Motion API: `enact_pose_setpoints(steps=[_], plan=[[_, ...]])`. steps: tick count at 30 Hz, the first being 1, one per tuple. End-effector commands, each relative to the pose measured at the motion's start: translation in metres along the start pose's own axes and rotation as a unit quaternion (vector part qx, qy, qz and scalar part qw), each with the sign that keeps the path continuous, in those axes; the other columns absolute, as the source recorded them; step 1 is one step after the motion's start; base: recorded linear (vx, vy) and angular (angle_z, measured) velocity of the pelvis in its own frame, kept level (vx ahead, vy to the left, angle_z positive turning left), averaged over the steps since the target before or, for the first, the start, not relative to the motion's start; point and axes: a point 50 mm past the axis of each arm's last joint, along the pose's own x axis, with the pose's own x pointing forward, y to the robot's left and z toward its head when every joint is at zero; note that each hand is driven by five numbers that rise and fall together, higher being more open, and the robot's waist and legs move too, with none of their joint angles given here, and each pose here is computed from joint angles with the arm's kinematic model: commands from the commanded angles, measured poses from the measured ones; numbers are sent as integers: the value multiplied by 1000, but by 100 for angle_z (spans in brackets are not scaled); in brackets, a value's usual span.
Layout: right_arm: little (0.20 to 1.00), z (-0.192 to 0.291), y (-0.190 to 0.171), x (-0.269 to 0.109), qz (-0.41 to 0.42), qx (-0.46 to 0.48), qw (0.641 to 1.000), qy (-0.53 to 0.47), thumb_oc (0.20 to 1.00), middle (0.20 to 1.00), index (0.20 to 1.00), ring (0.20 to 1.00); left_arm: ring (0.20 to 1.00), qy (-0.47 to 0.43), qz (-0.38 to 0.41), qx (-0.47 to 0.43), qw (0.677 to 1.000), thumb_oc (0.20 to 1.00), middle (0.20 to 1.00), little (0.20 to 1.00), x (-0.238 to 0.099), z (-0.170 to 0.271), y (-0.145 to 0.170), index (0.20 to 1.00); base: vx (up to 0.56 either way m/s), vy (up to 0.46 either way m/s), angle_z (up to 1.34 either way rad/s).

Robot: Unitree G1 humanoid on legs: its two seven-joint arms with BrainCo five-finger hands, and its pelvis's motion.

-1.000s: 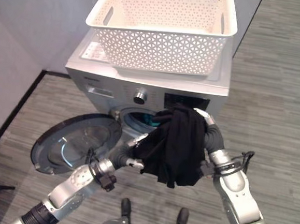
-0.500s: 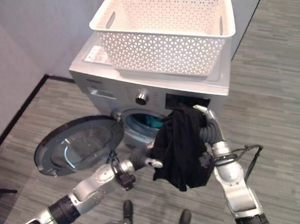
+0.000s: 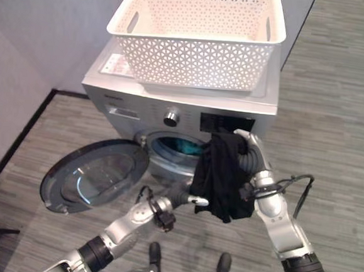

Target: Grab the laundry basket,head to the washer,open it,put in the laundry and shut it.

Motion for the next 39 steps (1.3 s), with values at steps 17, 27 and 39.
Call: enact_pose_setpoints(steps=[17,27,39], plan=[[200,47,7,33,-42,110,988,-95,200,200,200,200,1000,-41,-71,318,945,1000,1000,1000,69,49,-34,1000,1,2,0],[200,44,22,13,-44,197,977,-65,200,200,200,200,1000,-21,59,230,971,1000,1000,1000,60,38,3,1000,2,-2,-3],[200,30,13,11,-83,195,977,-32,200,200,200,200,1000,-29,194,261,945,1000,1000,1000,29,46,51,1000,0,0,0]])
